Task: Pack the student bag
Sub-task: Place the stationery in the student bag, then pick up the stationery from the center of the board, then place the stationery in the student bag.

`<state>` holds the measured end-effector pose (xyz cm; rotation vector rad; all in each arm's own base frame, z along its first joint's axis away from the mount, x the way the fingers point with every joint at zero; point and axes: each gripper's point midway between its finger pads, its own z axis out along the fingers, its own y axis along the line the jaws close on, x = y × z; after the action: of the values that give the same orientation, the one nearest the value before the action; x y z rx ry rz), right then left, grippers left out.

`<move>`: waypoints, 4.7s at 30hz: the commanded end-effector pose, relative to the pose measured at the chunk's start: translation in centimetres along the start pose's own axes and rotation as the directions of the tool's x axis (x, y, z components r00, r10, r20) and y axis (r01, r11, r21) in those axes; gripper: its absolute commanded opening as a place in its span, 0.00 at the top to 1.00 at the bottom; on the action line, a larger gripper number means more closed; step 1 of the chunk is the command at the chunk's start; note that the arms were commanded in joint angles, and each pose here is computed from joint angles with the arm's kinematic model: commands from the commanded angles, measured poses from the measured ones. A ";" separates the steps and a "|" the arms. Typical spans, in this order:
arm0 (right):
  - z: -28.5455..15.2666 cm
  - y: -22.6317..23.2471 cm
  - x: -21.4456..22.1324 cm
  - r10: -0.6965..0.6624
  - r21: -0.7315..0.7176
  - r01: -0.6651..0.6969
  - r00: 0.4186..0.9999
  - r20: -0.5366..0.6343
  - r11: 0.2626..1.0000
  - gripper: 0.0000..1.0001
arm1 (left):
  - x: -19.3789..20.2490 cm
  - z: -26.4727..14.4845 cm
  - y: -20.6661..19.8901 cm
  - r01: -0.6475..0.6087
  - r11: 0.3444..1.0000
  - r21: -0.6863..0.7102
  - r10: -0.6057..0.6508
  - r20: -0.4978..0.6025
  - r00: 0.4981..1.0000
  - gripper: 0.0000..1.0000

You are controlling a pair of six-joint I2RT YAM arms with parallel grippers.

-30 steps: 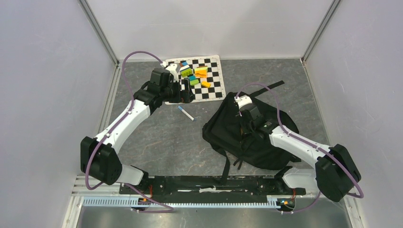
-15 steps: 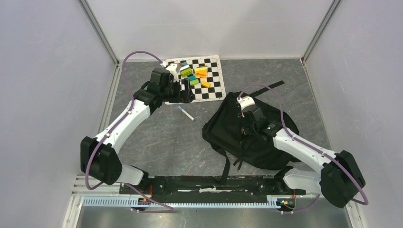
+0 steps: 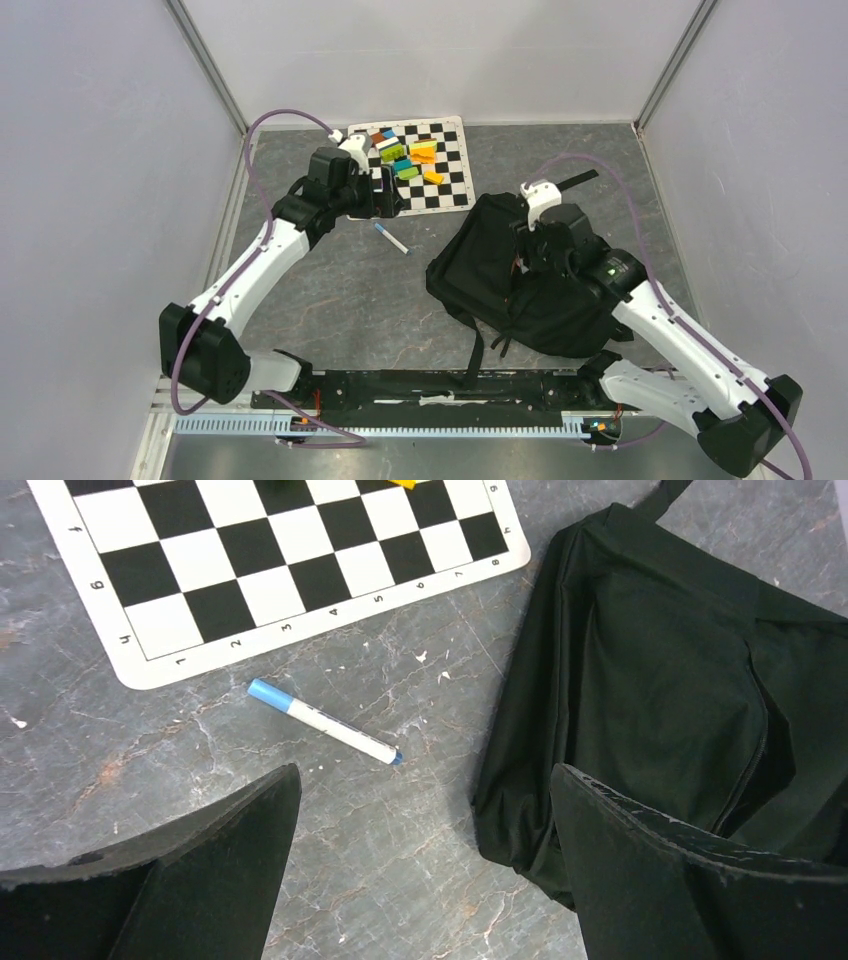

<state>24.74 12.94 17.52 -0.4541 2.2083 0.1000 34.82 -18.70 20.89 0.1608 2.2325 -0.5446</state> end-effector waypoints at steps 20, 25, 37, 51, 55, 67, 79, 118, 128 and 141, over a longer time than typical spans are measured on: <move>11.8 18.2 -7.7 -0.256 -0.353 0.256 0.965 0.050 0.900 0.49 | -5.8 -4.3 6.0 0.179 0.982 -0.051 -0.162 0.244 0.956 0.00; 16.2 20.8 -6.7 -0.327 -0.361 0.295 0.944 -0.030 0.884 0.52 | -6.0 -4.7 6.8 0.174 0.981 -0.085 -0.148 0.251 0.957 0.00; 21.8 23.5 -4.8 -0.375 -0.371 0.319 0.922 -0.091 0.872 0.53 | -5.6 -4.2 6.9 0.185 0.979 -0.080 -0.162 0.234 0.959 0.00; 22.9 23.7 -2.5 -0.397 -0.390 0.319 0.907 -0.138 0.864 0.64 | -5.4 -3.9 6.8 0.193 0.979 -0.071 -0.172 0.230 0.958 0.00; 23.0 23.5 -2.2 -0.400 -0.389 0.319 0.905 -0.146 0.864 0.73 | -5.5 -4.0 6.9 0.194 0.978 -0.072 -0.173 0.232 0.957 0.00; 15.7 23.1 -8.7 -0.328 -0.423 0.303 0.944 0.013 0.854 1.00 | -6.2 -5.6 7.4 0.191 0.976 -0.106 -0.149 0.318 0.936 0.00; 2.0 11.4 -3.7 -0.273 -0.242 0.236 0.953 -0.133 0.941 1.00 | -5.6 -4.2 7.9 0.184 0.978 -0.100 -0.144 0.315 0.938 0.00; -2.1 0.5 6.0 -0.164 -0.023 0.175 0.857 -0.488 0.984 1.00 | -5.6 -4.4 7.1 0.194 0.978 -0.070 -0.165 0.298 0.940 0.00; 2.4 1.1 3.0 -0.205 -0.007 0.218 0.907 -0.368 0.976 1.00 | -6.0 -4.9 6.7 0.187 0.981 -0.058 -0.161 0.307 0.938 0.00; 5.8 1.5 3.6 -0.199 0.015 0.203 0.968 -0.153 0.979 1.00 | -6.0 -5.0 6.6 0.185 0.981 -0.050 -0.161 0.308 0.938 0.00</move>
<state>24.56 14.07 9.62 -0.7418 2.4420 -0.1003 37.33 -9.70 23.54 -0.1578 2.0355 -0.4862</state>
